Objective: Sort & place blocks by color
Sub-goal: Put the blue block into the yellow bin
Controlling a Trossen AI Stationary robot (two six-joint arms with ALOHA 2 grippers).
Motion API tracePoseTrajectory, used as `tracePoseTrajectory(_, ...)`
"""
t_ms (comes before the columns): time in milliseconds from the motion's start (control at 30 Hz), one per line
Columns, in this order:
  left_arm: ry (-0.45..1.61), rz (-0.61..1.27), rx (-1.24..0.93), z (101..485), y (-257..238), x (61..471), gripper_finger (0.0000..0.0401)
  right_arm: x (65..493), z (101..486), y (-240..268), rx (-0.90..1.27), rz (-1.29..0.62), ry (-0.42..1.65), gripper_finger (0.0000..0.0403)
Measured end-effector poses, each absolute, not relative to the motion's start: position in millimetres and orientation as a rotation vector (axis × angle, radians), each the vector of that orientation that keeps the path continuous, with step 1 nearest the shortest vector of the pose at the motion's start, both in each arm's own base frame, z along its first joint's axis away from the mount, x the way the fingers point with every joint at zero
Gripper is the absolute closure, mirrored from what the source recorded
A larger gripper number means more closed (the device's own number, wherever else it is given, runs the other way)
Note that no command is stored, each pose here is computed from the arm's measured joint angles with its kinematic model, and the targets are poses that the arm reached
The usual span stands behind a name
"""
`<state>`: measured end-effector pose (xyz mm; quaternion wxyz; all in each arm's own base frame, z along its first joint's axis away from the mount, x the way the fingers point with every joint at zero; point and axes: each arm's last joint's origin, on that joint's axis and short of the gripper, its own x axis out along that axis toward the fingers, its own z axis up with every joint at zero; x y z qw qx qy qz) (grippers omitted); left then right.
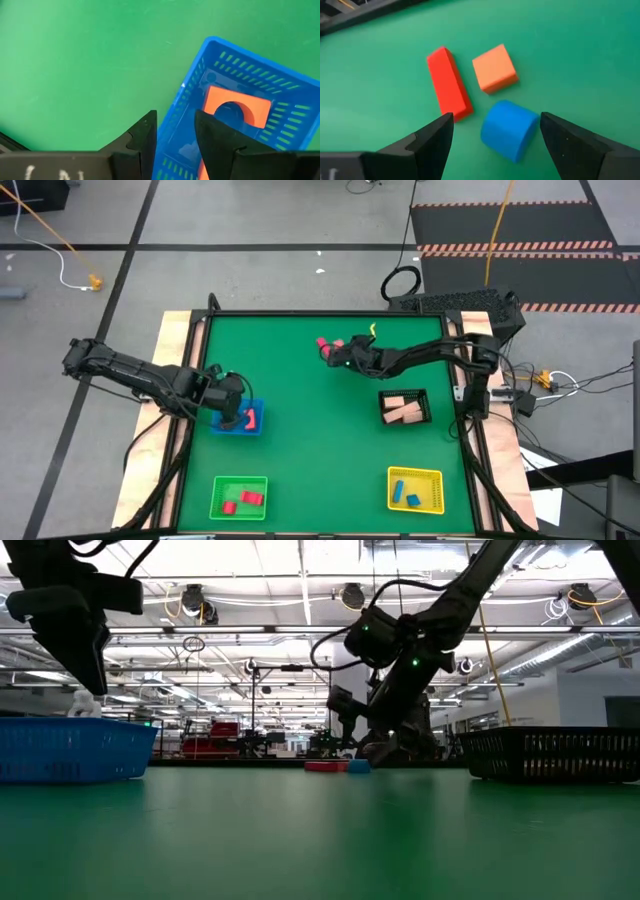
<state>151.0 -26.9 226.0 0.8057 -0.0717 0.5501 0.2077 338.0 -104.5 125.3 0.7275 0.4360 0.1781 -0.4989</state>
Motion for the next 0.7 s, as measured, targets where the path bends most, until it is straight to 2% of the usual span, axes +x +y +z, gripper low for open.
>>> tracePoseTrajectory(233, 1.175, 0.444, -0.126, 226, -26, 151, 0.0270, 341, 111, -98, 0.888, -1.146, 0.407, 0.0117)
tracePoseTrajectory(367, 1.175, 0.445, -0.126, 226, -26, 151, 0.0270, 341, 109, -96, 0.760, -1.148, 0.450, 0.0126)
tracePoseTrajectory(567, 1.171, 0.449, -0.124, 226, -26, 151, 0.0269, 340, 109, -96, 0.583, -1.118, 0.536, 0.0177)
tracePoseTrajectory(700, 1.169, 0.454, -0.127, 226, -26, 151, 0.0269, 340, 109, -98, 0.541, -1.106, 0.557, 0.0214)
